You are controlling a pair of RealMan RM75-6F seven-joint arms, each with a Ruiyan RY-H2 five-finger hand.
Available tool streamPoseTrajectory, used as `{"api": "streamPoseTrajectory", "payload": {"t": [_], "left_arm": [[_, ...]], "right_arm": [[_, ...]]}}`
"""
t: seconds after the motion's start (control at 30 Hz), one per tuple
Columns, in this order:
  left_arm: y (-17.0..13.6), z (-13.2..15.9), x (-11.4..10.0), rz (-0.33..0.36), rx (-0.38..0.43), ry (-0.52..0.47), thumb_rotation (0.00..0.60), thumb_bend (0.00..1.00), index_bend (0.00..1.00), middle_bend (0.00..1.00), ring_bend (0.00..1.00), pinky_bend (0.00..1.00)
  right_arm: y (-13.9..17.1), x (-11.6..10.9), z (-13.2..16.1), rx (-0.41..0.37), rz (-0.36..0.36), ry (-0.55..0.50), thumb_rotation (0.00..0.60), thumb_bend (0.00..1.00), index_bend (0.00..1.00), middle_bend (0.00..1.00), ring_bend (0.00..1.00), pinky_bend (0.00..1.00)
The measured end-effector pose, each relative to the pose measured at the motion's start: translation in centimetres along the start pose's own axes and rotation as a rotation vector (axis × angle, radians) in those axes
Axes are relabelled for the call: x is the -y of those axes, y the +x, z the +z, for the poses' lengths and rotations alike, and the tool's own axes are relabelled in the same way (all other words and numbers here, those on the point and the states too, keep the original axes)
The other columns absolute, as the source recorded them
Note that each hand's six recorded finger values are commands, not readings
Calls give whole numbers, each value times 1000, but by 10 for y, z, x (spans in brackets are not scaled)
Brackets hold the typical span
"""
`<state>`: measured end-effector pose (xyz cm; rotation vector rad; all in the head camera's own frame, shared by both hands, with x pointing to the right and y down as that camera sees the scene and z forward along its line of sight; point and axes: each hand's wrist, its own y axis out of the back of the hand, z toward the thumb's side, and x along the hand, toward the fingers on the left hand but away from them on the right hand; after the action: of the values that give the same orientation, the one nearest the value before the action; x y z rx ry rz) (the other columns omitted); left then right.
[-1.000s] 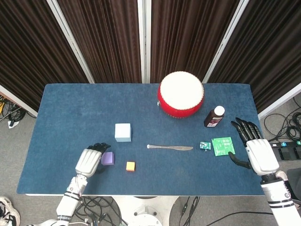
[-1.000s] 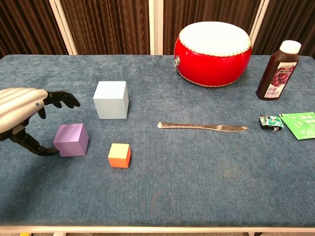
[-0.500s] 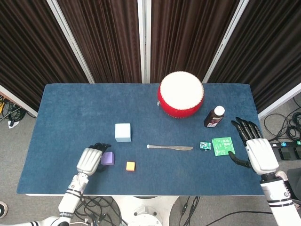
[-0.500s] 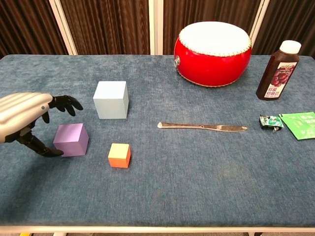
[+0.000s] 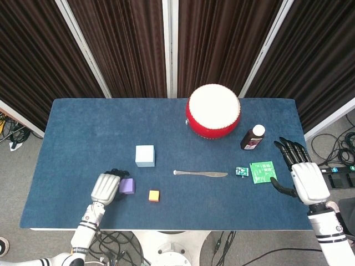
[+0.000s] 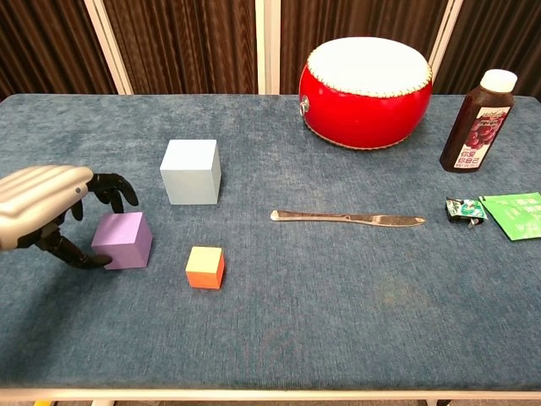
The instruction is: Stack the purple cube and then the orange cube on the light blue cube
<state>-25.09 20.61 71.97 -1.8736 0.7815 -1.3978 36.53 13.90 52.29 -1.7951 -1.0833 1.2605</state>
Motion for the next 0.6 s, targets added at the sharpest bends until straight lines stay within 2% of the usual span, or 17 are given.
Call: {"api": "streamPoseTrajectory", "payload": {"t": [0.4, 0.6], "left_arm": [[0, -2, -4, 27, -3, -4, 600, 273, 494, 596, 373, 497], [0, -1, -17, 53, 4, -3, 600, 275, 495, 596, 373, 498]], "right_arm": [[-1, 1, 0, 3, 3, 1, 600, 215, 0, 0, 0, 0], [-1, 0, -2, 7, 1, -1, 600, 216, 0, 0, 0, 0]]}}
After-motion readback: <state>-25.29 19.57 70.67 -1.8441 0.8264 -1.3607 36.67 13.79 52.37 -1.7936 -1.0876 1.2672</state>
